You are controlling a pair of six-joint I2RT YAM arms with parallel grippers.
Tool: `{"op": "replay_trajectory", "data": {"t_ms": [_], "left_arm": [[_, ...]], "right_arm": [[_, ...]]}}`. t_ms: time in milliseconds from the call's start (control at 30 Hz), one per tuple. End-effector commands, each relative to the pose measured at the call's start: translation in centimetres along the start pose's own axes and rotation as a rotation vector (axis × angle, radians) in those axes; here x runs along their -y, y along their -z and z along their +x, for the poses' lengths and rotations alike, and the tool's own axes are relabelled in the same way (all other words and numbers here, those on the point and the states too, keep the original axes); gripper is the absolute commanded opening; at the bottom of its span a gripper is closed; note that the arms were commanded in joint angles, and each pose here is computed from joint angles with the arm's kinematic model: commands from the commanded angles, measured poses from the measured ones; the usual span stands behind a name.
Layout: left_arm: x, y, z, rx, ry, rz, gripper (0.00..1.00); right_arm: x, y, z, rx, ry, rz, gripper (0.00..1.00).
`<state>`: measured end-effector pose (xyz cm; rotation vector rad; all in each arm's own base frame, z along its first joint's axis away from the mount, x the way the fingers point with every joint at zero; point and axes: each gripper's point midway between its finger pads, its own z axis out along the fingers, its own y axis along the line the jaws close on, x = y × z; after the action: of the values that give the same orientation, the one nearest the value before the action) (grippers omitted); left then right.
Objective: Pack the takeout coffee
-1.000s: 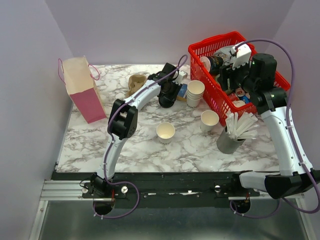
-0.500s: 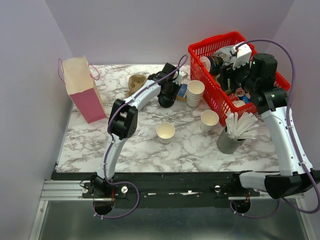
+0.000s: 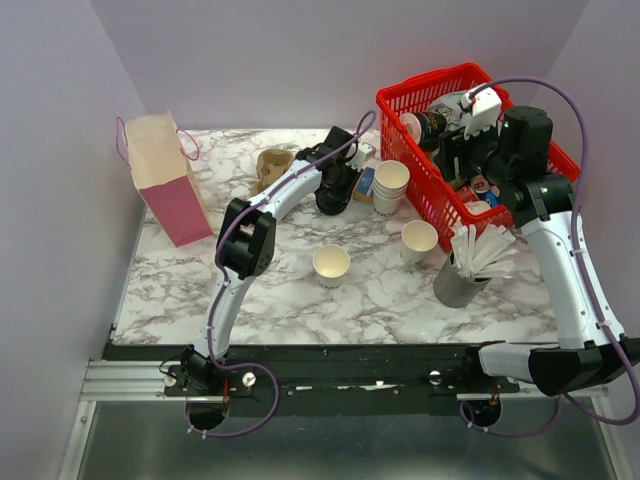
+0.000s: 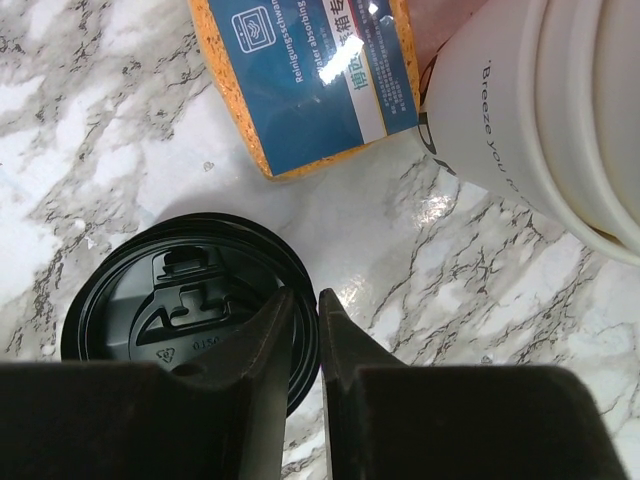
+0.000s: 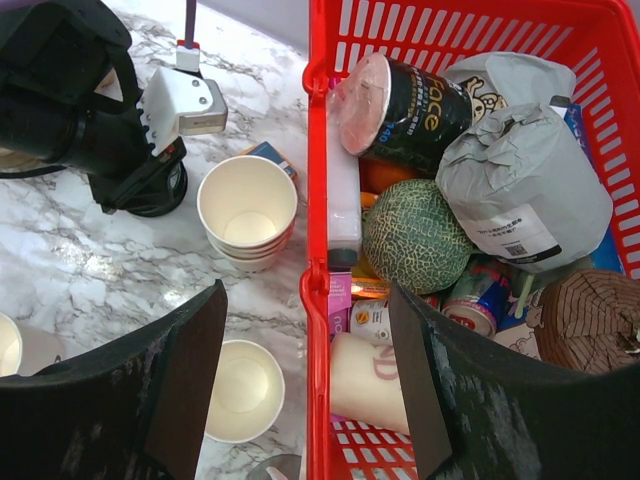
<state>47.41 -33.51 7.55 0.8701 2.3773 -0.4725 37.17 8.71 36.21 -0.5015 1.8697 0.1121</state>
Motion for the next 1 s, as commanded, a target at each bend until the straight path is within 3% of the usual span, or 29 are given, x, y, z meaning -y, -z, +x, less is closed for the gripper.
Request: {"op": "replay_trajectory", "data": {"t_ms": [0, 533, 967], "left_arm": [[0.7, -0.3, 0.4, -0.019, -0.01, 0.027, 0.23], [0.8, 1.4, -0.4, -0.003, -0.031, 0.029, 0.0], [0.1, 6.1, -3.3, 0.09, -0.053, 0.026, 0.0]], "right_arm": [[-0.1, -0.4, 0.3, -0.006, -0.023, -0.015, 0.74], [-0.2, -1.0, -0.1, -0.004, -0.033, -0.03, 0.74], [-0.3, -1.5, -0.3, -0.007, -0.041, -0.045, 0.74]]}}
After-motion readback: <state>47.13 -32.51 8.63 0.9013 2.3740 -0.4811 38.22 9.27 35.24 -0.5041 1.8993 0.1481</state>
